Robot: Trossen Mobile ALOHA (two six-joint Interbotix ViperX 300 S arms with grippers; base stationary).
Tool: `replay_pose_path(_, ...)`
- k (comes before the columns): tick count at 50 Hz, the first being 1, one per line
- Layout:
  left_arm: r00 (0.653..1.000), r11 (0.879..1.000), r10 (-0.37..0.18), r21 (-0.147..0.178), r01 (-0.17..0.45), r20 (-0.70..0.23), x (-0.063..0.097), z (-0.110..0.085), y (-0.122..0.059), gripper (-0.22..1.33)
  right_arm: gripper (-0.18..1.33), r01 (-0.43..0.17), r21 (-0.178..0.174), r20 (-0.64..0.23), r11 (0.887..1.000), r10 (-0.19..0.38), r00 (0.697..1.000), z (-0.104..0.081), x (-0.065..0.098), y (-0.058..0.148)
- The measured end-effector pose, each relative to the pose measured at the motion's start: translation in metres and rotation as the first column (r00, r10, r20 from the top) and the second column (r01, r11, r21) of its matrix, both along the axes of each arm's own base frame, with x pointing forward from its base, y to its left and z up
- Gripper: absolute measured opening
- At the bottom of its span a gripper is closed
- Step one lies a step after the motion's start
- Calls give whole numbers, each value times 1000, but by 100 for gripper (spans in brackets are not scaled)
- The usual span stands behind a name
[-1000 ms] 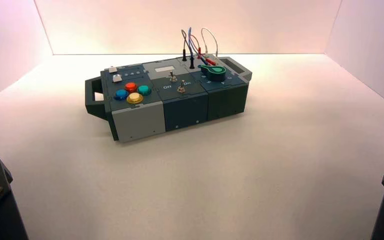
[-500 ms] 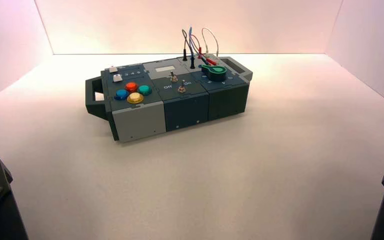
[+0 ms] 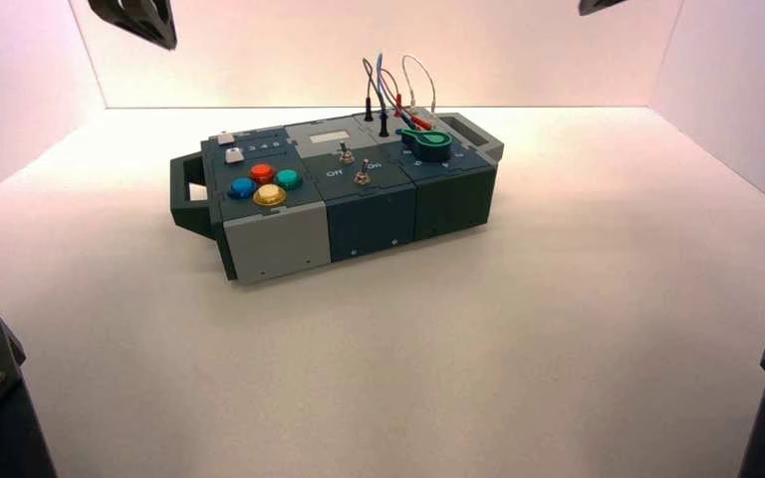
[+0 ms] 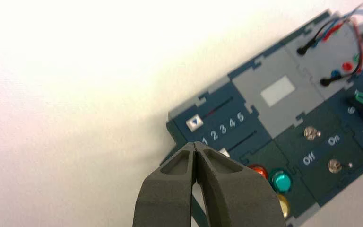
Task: Move the top slider to position 3.
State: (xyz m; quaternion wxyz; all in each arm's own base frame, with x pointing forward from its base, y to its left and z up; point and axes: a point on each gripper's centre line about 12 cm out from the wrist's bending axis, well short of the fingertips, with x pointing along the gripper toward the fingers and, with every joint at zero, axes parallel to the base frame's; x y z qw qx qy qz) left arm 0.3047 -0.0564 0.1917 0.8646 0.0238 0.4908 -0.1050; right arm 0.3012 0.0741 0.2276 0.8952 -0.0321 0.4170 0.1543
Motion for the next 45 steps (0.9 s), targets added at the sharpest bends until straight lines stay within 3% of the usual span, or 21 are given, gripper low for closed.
replay_pose_path(7, 999, 1000, -3, 6, 4, -52, 4, -10, -1, -16, -13, -103, 4, -12, 995, 103, 995, 1, -3, 22)
replay_pose_path(9, 997, 1000, -4, 10, 5, -73, 5, -15, -1, -17, -13, -159, 12, -24, 987, 159, 987, -1, -7, 34)
replay_pose_path(16, 994, 1000, -3, 14, 5, -106, 8, -26, -2, -17, -13, -228, 32, -44, 973, 229, 972, -5, -11, 44)
replay_pose_path(27, 990, 1000, -1, 19, 4, -139, 14, -37, -2, -17, -13, -285, 57, -64, 957, 288, 955, -6, -11, 51)
replay_pose_path(33, 987, 1000, 3, 17, -1, -163, 17, -43, -3, -17, -14, -290, 61, -73, 955, 294, 953, -8, -11, 53)
replay_pose_path(45, 958, 998, 66, -3, -70, -279, 20, -58, -6, -17, -13, -337, 61, -88, 940, 341, 936, -13, -15, 67)
